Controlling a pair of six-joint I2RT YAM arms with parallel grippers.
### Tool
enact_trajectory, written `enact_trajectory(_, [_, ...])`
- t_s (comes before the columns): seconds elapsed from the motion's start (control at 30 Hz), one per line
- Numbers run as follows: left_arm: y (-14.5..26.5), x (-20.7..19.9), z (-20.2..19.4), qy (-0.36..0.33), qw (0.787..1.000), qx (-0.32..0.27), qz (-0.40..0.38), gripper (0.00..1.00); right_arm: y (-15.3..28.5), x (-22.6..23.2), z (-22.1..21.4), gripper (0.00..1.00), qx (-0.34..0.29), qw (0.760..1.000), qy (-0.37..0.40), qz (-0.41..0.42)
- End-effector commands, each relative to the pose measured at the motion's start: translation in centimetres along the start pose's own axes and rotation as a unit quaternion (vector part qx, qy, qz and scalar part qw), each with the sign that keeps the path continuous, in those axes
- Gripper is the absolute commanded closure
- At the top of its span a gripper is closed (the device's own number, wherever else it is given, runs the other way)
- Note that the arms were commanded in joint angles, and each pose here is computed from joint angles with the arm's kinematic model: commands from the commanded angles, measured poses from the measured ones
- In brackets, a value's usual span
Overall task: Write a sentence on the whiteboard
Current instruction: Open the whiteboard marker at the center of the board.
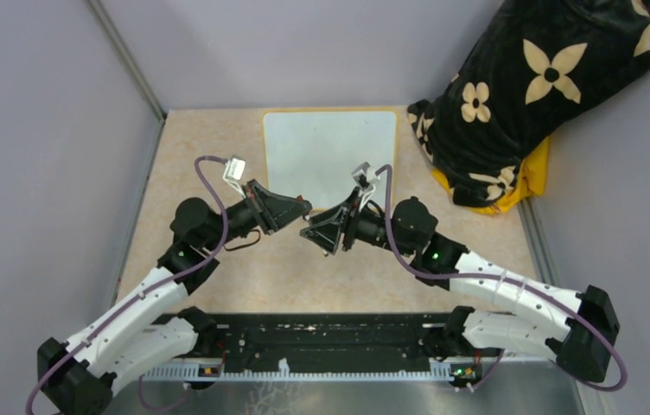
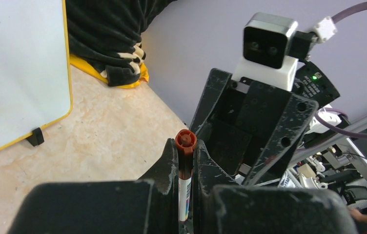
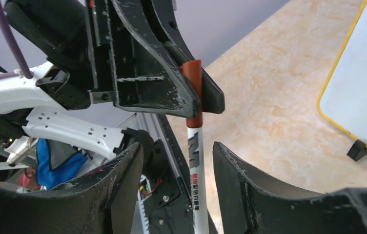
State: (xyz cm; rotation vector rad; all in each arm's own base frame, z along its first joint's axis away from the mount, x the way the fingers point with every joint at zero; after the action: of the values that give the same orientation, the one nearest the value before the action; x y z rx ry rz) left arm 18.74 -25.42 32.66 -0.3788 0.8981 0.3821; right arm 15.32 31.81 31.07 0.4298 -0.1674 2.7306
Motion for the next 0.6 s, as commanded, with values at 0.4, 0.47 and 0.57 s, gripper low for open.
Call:
enact_trajectory(0.4, [0.7, -1.9, 0.1, -0.008, 1.0, 0.003, -0.029, 1.0, -0.6, 1.5, 1.5, 0.82, -0.03, 0.999, -0.008, 0.037])
enact_trajectory(0.47, [0.7, -2.3, 0.3, -0.009, 0.999, 0.0, -0.033, 1.0, -0.5, 1.4, 1.5, 0.98, -0.03, 0.999, -0.006, 0.036])
enact_trajectory(0.57, [0.7, -2.9, 1.0, -0.01, 0.999, -0.013, -0.039, 1.0, -0.3, 1.1, 1.2, 1.0, -0.031, 0.999, 0.002, 0.029])
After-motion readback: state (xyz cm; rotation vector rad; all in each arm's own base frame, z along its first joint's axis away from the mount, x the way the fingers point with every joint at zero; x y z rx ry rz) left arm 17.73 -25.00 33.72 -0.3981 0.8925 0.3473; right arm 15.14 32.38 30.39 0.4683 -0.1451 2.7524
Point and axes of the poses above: each gripper's point midway between its finger pads, its own y axis back along the fingers, its own x axis along the line the jaws close on, z = x × y, the point moved 2 cm from there along y, back along the fingers, and after that the axes turned 12 degrees about y, right-handed, at the moved point
